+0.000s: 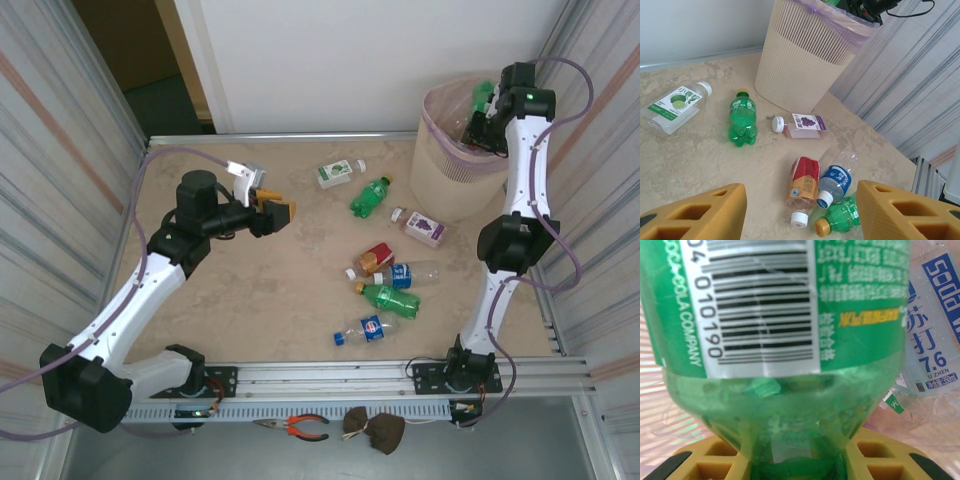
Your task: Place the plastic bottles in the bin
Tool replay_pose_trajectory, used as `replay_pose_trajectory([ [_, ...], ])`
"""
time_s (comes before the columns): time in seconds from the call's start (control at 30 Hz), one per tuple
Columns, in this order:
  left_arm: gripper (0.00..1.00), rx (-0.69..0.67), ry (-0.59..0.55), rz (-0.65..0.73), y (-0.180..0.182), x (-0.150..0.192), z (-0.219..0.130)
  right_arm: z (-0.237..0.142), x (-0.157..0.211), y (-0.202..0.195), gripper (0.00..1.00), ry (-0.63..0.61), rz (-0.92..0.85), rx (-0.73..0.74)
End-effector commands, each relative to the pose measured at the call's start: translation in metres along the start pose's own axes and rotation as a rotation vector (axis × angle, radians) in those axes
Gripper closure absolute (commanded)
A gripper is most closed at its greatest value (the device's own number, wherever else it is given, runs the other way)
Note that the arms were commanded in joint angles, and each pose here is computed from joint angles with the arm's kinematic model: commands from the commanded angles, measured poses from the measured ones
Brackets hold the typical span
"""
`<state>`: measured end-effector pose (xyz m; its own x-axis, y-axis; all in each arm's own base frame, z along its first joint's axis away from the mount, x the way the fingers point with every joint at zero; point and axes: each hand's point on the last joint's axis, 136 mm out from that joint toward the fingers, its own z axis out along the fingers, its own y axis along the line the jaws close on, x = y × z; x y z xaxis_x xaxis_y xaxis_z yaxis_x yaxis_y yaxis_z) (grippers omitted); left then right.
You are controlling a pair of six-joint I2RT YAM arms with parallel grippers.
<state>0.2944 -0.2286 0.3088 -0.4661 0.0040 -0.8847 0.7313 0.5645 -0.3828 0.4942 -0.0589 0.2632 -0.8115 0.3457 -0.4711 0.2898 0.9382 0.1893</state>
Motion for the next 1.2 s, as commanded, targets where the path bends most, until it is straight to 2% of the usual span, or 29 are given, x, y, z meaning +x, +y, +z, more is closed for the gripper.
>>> replay_pose_trajectory([
  [0.0, 0.4, 0.012, -0.014, 0.002, -0.001, -0.001, -0.002, 0.034, 0.024, -0.007, 0.88, 0.138, -0.023, 0.024],
  [0.23, 0.4, 0.006, -0.019, 0.005, -0.001, 0.0, -0.004, 0.045, 0.032, -0.005, 0.77, 0.179, -0.034, 0.027],
  [0.57, 0.4, 0.007, -0.02, 0.006, -0.002, -0.001, -0.004, 0.004, 0.011, 0.003, 0.47, 0.061, -0.035, 0.005],
  [0.67, 0.4, 0.006, -0.024, 0.008, -0.001, -0.001, -0.005, -0.01, 0.005, 0.006, 0.43, 0.019, -0.031, -0.011],
  [1.17, 0.4, 0.007, -0.015, 0.007, 0.001, -0.002, -0.001, -0.077, -0.018, 0.021, 0.41, -0.172, -0.028, -0.082],
])
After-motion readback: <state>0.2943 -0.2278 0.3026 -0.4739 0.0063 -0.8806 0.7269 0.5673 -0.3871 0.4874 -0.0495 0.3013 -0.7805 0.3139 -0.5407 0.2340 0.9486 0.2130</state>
